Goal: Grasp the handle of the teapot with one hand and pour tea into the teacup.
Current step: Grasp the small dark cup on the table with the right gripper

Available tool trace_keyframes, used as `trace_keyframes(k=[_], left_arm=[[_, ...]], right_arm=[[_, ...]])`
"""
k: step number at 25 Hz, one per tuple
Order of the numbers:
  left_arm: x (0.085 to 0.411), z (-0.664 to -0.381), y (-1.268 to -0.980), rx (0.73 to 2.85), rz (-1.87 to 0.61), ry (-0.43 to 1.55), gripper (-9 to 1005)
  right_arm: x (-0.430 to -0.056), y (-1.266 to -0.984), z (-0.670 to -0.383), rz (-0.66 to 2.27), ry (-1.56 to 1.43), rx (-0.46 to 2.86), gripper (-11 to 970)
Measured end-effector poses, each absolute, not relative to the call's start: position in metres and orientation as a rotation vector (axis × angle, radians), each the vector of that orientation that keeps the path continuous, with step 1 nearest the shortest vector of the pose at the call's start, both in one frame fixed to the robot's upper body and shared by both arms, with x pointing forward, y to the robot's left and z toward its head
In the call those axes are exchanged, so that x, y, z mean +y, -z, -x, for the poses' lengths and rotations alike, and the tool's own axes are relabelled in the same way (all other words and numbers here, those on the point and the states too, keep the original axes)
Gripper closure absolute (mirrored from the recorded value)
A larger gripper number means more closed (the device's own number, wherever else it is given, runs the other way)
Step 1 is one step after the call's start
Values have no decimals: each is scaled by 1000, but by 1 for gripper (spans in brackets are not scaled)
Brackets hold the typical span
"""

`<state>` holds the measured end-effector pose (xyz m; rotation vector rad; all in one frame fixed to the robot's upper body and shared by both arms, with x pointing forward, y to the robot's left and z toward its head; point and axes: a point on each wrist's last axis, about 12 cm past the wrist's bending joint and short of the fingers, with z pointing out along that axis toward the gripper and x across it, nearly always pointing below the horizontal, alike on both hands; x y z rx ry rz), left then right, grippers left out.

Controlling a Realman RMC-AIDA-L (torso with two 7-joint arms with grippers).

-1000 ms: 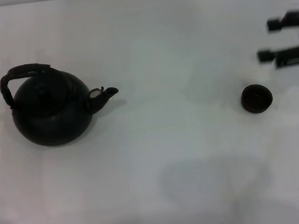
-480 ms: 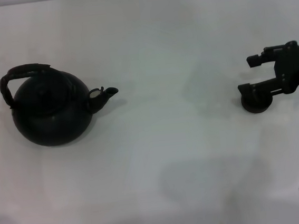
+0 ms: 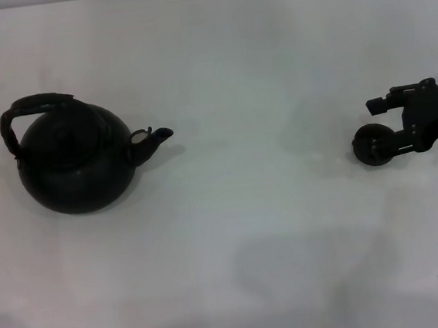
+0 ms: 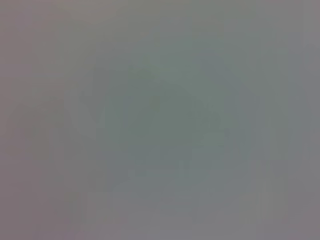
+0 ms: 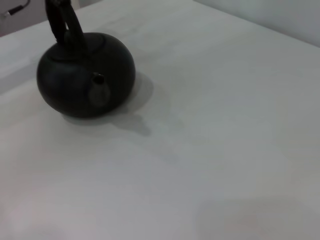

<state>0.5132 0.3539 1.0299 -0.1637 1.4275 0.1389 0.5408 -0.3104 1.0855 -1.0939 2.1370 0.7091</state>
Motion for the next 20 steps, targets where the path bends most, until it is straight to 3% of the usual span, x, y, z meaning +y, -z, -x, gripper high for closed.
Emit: trace_keyframes(k=[20], left_arm=[[356, -517, -1029, 1450, 168, -144, 180]], right_arm=[[-314, -1065, -537, 1070, -672, 2217, 102]])
